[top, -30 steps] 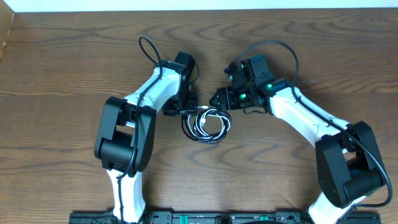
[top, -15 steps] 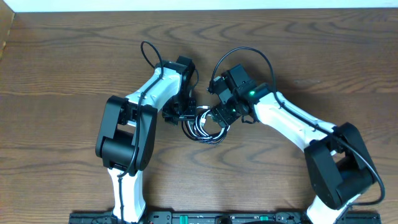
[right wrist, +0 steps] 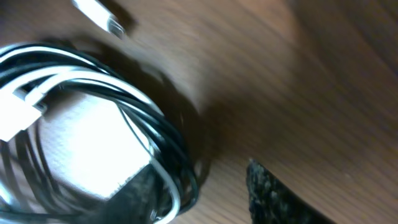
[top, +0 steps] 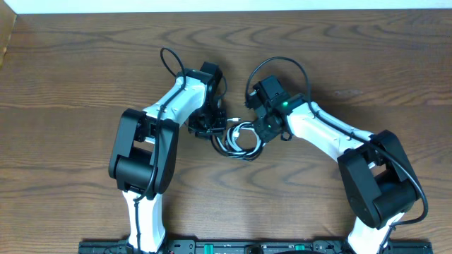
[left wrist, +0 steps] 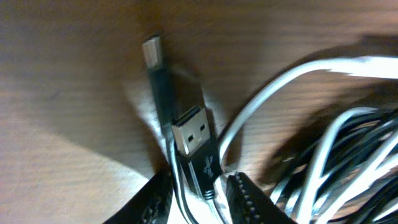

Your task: Untangle cables

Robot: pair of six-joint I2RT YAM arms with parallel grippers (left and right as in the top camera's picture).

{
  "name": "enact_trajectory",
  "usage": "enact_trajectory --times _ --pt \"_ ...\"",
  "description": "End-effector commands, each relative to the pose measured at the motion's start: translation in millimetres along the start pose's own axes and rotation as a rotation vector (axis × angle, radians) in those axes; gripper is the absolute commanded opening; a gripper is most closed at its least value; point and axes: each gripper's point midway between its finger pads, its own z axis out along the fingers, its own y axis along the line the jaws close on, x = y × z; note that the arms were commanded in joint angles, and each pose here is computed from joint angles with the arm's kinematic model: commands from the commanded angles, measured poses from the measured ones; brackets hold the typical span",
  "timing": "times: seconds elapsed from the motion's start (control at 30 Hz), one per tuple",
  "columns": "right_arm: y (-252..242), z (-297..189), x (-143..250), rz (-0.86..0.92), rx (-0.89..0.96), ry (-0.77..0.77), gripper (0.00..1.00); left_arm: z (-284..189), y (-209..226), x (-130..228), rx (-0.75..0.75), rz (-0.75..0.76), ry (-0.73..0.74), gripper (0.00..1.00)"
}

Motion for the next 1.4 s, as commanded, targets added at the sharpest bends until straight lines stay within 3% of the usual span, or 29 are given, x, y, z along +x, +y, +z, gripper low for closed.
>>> enact_trajectory --times 0.0,0.17,0.43,0.57,0.63,0.77,0.83,1.0,1.1,1.37 --pt "-38 -4 9 0.165 0.159 0.030 0.30 14 -10 1 0.011 0.028 0.009 0.31" --pt "-55 -7 34 0.312 0.176 0.109 0.29 16 -32 -8 0.067 0.078 -0.041 0.29" --pt "-58 -14 71 0.411 0.176 0.254 0.36 -2 -40 -32 0.111 0.064 -0.125 0.27" --pt "-33 -13 73 0.424 0.049 0.286 0.39 -16 -38 -42 0.132 0.007 -0.165 0.27" --pt "-25 -14 70 0.389 -0.006 0.282 0.34 -23 -38 -47 0.143 0.006 -0.194 0.27" --pt "-27 -31 50 0.327 -0.016 0.237 0.35 -37 -39 -58 0.166 0.008 -0.255 0.30" --pt "-24 -45 34 0.292 -0.050 0.203 0.39 -41 -38 -62 0.173 0.006 -0.274 0.31" --pt "-15 -67 4 0.186 -0.114 0.115 0.61 -41 -34 -61 0.169 -0.003 -0.266 0.35" --pt "-16 -63 3 0.124 -0.117 0.102 0.66 -39 -31 -53 0.158 -0.012 -0.234 0.40" --pt "-14 -34 28 0.050 -0.123 0.125 0.65 -32 -20 -24 0.109 0.023 -0.118 0.43"
